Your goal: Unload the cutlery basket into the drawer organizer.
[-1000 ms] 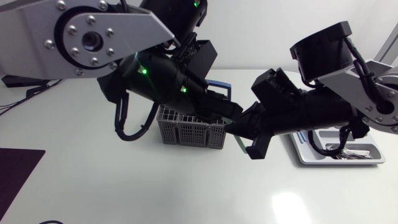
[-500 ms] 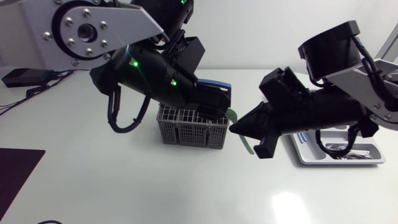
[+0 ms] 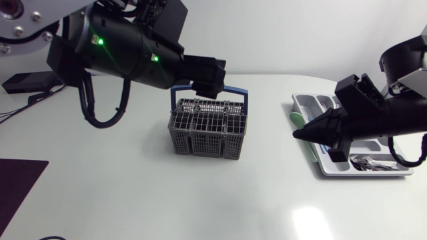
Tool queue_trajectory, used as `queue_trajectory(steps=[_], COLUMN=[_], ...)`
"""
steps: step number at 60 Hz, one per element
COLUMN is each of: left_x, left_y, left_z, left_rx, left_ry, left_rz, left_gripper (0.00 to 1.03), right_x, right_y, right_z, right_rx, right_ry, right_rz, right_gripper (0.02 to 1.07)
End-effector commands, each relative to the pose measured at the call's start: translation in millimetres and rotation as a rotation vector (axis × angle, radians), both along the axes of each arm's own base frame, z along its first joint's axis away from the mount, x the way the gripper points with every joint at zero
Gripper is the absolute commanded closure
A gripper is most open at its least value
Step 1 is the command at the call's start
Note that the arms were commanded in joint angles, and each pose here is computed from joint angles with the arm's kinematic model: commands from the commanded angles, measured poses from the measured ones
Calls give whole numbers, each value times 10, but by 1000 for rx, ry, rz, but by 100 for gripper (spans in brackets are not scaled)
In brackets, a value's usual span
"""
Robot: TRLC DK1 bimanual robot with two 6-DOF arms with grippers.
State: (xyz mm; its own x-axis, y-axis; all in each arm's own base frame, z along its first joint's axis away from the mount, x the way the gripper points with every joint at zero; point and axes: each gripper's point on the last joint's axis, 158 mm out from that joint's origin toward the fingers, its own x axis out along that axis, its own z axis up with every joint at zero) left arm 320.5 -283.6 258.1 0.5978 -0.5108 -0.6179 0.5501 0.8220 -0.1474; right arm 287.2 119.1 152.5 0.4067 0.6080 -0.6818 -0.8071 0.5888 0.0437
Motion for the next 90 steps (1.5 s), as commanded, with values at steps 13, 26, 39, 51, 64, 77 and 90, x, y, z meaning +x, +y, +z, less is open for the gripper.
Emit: queue_trajectory(steps=[13, 26, 39, 51, 64, 77, 90], left_x=[30, 44, 36, 17, 21, -14, -48], left_y=[295, 463, 537, 608, 717, 751, 802], left_z=[-205, -258, -334, -392, -436, -487, -497], left_rx=[60, 83, 104, 114, 125, 134, 141], left_ry=[-18, -41, -53, -62, -64, -60, -67], left_rz=[47, 77, 93, 107, 127, 130, 138], left_gripper=[7, 7, 7, 6, 6, 6, 6], right_x=[-21, 67, 139, 227, 280, 268, 250], right_y=[-696, -1276, -1759, -2216, -2655, -2883, -3053], right_z=[-445, -623, -812, -1123, -1331, -1513, -1669], right_rx=[-89, -142, -235, -388, -575, -661, -737], right_ry=[67, 63, 64, 32, -38, -36, -36], right_rz=[56, 36, 26, 23, 31, 52, 66], right_gripper=[102, 102, 102, 102, 102, 102, 101])
